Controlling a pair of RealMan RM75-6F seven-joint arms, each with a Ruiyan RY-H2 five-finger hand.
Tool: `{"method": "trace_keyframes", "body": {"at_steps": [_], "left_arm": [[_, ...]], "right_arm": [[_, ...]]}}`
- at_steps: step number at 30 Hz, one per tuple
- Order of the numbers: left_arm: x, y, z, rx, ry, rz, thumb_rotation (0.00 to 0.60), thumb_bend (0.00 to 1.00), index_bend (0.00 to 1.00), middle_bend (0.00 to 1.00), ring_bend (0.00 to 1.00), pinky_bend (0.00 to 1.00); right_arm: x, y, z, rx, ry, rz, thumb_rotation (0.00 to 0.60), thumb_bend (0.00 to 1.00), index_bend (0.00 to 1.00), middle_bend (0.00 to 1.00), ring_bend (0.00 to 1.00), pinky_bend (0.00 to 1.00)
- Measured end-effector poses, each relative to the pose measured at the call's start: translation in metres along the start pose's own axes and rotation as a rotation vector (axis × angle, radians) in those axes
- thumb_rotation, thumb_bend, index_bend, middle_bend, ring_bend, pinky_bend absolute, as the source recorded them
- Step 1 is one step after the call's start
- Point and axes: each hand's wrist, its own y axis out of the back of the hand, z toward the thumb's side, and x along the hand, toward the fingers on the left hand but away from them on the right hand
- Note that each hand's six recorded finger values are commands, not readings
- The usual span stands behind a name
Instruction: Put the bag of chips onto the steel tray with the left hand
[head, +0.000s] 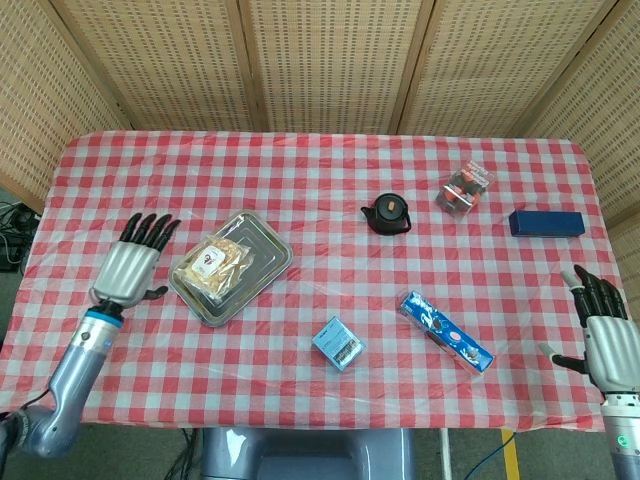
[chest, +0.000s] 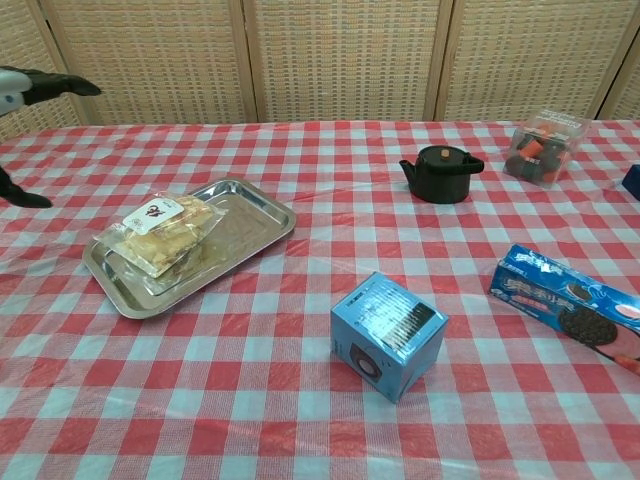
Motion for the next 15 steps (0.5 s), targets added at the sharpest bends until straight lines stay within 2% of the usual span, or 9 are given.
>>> {"method": "trace_keyframes", "body": {"at_steps": [4,12,15], "left_arm": [[-0.037,-0.006,-0.023,-0.005,0.078,0.022,0.6,0.09,0.0,0.0,0.0,0.0],[-0.106,-0.024,-0.052,-0.021,0.199,0.0,0.6,0.07,0.0,0.0,0.0,0.0],[-0.121,-0.025,-0.056,-0.032,0.21,0.016,0.6,0.07,0.0,0.0,0.0,0.0]], "right_arm": [[0.0,-0.002,0.001,0.011,0.004,0.002,0.6,0.07,0.0,0.0,0.0,0.0],[0.001,-0.008,0.007,0.039,0.024,0.009,0.6,0.07,0.0,0.0,0.0,0.0],[0.0,-0.009,0.009,0.042,0.03,0.007,0.6,0.07,0.0,0.0,0.0,0.0]]}}
